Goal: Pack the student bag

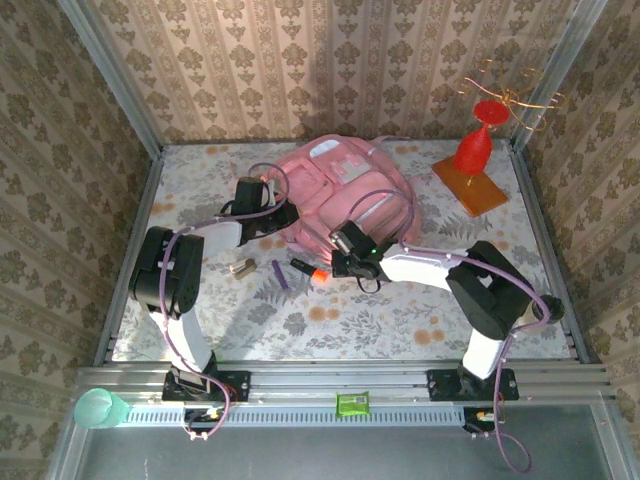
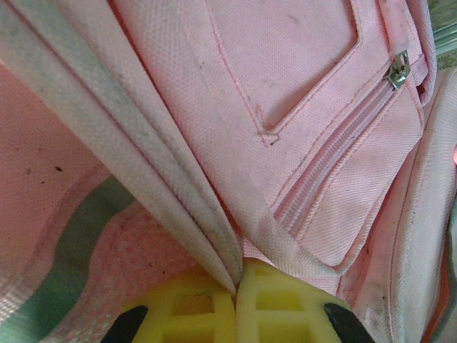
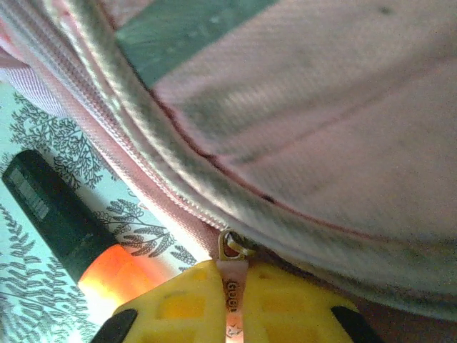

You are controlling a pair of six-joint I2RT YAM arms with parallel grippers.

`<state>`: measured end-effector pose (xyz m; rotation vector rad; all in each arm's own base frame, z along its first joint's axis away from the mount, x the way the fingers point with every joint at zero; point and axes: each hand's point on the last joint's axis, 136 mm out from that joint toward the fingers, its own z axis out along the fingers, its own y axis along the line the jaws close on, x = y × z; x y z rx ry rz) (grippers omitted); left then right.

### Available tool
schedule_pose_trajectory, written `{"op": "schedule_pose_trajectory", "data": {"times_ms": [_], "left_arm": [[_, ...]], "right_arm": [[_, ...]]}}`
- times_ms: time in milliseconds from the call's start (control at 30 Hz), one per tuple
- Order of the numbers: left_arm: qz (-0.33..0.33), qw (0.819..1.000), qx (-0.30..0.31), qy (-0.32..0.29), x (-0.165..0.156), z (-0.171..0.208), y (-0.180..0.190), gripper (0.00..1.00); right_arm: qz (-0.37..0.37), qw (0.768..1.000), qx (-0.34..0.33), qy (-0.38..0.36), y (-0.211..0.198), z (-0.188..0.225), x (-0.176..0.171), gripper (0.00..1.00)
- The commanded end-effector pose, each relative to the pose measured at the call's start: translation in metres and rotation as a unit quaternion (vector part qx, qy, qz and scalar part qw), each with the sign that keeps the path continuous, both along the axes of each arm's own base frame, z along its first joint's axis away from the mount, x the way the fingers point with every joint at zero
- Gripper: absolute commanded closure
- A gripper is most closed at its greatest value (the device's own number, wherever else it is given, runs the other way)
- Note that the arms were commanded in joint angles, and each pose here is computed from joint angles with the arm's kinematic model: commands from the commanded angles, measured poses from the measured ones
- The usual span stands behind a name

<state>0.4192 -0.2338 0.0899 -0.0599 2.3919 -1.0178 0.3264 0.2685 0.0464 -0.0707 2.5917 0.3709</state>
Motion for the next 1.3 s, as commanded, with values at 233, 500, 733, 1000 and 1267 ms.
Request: {"op": "schedule_pose_trajectory", "data": {"times_ms": [233, 500, 733, 1000, 1267], "left_arm": [[0.003, 1.000, 0.001, -0.030, 0.013, 0.016, 0.001, 1.00], [0.006, 0.999, 0.014, -0.029, 0.014, 0.013, 0.008, 1.00], [0.010, 0.999, 0.026, -0.033, 0.017, 0.016, 0.018, 1.00], [-0.003, 0.998, 0.048, -0.027, 0.019, 0.012, 0.020, 1.00], [-0.029, 0.996, 0.055, -0.060, 0.021, 0.028, 0.014, 0.70]], "right_arm": [[-0.006, 0.996, 0.084, -0.005, -0.038, 0.031, -0.010, 1.00], [-0.048, 0.997, -0.052, 0.005, -0.093, 0.023, -0.013, 1.00], [-0.069, 0.983, -0.170, -0.003, -0.141, 0.023, -0.020, 1.00], [-0.084, 0.969, -0.230, -0.028, -0.170, 0.041, -0.007, 1.00], [0.027, 0.997, -0.053, -0.056, -0.101, 0.055, -0.004, 1.00]]}}
